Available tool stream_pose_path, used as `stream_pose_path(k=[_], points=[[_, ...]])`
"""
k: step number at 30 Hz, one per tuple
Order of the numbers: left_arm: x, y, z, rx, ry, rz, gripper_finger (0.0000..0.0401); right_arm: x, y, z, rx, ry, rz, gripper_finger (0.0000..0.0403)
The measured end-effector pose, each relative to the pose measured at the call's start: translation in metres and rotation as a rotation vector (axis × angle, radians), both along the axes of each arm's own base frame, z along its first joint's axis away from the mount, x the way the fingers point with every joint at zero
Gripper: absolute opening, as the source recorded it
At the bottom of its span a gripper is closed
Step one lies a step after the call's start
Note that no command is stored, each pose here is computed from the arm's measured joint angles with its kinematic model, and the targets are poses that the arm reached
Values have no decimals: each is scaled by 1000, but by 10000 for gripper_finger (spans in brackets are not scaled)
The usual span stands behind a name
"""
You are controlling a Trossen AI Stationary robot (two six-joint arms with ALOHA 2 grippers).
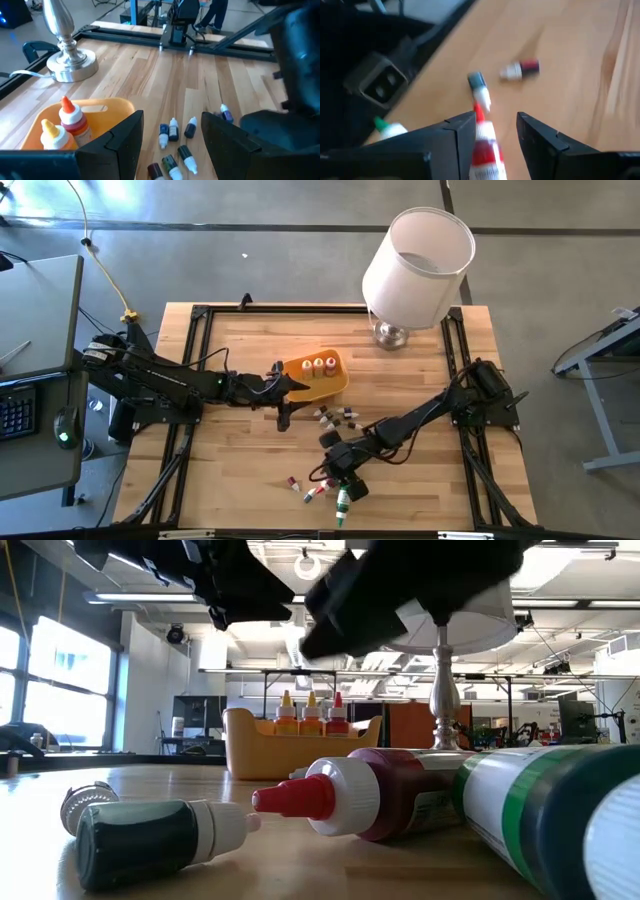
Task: Pick & Place food coloring
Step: Put the large red food coloring bottle into the yellow bin
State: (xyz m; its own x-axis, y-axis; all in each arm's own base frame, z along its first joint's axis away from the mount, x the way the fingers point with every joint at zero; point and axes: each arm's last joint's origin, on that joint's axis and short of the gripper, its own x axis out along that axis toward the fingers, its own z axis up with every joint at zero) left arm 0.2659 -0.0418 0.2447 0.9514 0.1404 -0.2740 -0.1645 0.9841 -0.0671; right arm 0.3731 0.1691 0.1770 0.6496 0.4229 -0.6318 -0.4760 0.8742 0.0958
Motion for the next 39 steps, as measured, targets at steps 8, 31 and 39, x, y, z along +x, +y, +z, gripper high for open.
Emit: stream_pose_path(k=[8, 31, 39], points=[[0, 0, 0, 2, 5, -2, 197, 2, 3, 7, 88, -25, 39, 138], [-1, 0, -2, 4, 23, 1, 197, -3, 13, -35, -102, 72, 39, 227], [-1, 0, -2, 5, 22, 2, 197, -2, 8, -49, -132, 118, 35, 222]])
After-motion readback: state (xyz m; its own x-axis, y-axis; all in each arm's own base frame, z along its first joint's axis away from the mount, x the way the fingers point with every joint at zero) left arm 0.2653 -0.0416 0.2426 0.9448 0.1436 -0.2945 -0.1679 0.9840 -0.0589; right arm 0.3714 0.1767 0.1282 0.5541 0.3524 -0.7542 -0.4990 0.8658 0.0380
